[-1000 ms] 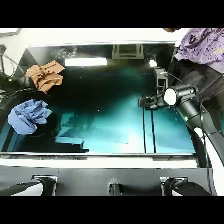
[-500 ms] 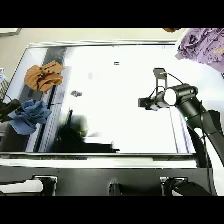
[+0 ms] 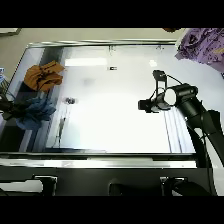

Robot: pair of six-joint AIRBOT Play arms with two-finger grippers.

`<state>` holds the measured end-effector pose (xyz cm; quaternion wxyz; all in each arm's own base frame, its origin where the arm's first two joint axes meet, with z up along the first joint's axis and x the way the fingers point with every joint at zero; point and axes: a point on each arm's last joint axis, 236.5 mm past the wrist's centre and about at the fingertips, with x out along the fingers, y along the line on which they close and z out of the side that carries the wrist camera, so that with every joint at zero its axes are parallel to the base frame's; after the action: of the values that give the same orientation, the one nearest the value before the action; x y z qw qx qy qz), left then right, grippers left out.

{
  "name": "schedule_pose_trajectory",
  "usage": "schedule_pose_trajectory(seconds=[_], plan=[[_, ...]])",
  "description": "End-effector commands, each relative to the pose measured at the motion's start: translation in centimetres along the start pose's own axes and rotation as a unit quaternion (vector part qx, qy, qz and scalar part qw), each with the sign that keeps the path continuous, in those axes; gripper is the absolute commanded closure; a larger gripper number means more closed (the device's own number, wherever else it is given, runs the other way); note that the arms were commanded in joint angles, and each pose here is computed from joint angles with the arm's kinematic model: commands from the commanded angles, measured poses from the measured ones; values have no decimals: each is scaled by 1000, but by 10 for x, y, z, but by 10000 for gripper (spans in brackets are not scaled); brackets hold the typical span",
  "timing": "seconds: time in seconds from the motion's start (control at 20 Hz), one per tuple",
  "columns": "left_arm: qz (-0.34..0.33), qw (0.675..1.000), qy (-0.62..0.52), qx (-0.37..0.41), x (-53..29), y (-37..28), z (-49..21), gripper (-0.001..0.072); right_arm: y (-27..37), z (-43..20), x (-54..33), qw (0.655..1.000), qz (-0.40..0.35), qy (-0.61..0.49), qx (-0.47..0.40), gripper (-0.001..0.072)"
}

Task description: Fold the clothes and pants, and hang the long-sleeved shirts on hangers.

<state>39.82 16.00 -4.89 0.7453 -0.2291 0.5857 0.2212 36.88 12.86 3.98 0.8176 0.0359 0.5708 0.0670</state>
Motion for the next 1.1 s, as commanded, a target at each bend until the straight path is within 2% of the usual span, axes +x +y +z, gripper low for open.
schedule_pose_trajectory(seconds=[0.0, 0.15, 0.3, 0.5, 0.55, 0.65, 0.7, 0.75, 0.85, 0.9, 0.95, 1.0, 1.05], plan=[[-54, 997, -9, 62, -44, -71, -26, 691, -9, -32, -3, 997, -20, 68, 12, 556], [-165, 976, -19, 137, -106, -174, -81, 691, -17, -61, -10, 991, -39, 129, 25, 556], [-243, 944, 14, 223, -147, -255, -170, 691, -24, -64, -25, 991, -53, 123, 21, 556], [-257, 915, 68, 303, -131, -317, -283, 690, -39, -55, -53, 994, -76, 74, 13, 552], [-252, 908, 82, 324, -119, -326, -308, 690, -39, -57, -58, 994, -76, 72, 14, 535], [-231, 897, 112, 360, -93, -333, -350, 687, -40, -62, -65, 994, -78, 77, 16, 437], [-218, 895, 125, 369, -80, -331, -361, 680, -41, -65, -66, 993, -79, 83, 19, 415], [-209, 896, 133, 369, -73, -329, -362, 610, -41, -67, -66, 993, -80, 86, 23, 375], [-207, 897, 127, 370, -75, -324, -342, 339, -41, -65, -65, 993, -80, 80, 36, 284], [-208, 896, 119, 374, -82, -320, -322, 175, -41, -63, -65, 993, -79, 76, 37, 157], [-204, 899, 105, 372, -91, -314, -298, 111, -44, -61, -65, 993, -80, 74, 41, 133], [-194, 907, 83, 365, -99, -304, -268, 80, -53, -55, -65, 993, -83, 64, 54, 134], [-184, 916, 61, 352, -106, -293, -240, 80, -64, -47, -64, 992, -83, 51, 82, 141]])
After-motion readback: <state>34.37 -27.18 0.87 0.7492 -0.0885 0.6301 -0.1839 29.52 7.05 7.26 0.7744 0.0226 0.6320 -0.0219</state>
